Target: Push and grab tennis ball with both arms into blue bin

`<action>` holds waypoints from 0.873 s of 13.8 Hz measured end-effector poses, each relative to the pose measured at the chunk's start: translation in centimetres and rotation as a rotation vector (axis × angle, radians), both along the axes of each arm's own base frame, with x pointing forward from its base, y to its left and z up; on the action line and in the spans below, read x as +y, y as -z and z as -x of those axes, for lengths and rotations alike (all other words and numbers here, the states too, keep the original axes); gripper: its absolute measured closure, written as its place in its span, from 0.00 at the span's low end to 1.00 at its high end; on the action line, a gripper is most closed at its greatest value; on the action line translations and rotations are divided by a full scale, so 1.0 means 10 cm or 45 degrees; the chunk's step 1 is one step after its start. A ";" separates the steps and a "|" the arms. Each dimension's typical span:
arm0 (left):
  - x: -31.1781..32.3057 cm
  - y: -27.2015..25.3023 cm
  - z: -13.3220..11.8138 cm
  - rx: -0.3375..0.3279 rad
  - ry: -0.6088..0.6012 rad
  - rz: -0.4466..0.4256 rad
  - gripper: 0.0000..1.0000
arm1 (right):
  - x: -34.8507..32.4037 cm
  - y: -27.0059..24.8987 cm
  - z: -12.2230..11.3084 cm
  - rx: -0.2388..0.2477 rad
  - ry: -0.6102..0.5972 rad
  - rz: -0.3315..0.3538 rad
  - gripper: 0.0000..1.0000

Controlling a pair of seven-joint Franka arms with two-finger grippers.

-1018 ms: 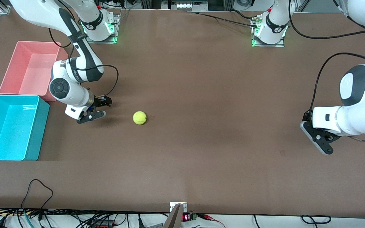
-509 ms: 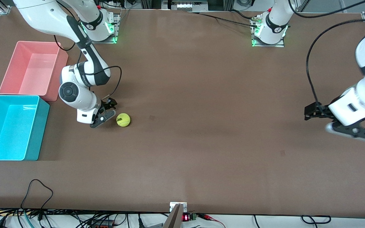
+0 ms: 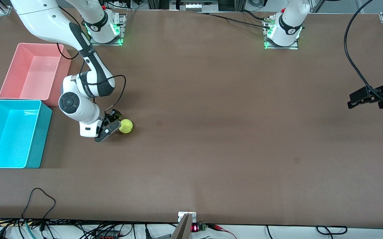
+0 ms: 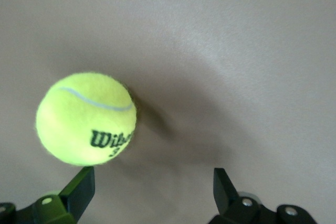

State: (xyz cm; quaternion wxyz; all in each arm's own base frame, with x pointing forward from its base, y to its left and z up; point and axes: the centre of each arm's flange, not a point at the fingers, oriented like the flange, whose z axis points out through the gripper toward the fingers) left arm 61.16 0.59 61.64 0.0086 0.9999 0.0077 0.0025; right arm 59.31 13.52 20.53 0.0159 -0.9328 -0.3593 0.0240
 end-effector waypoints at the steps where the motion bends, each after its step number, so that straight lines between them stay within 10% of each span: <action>1: -0.02 0.01 0.05 0.011 0.006 0.001 0.00 | 0.01 0.04 0.01 0.009 -0.005 0.001 0.00; 12: -0.09 0.34 0.63 -0.005 0.008 0.006 0.00 | 0.41 0.08 0.12 0.051 -0.090 -0.012 0.00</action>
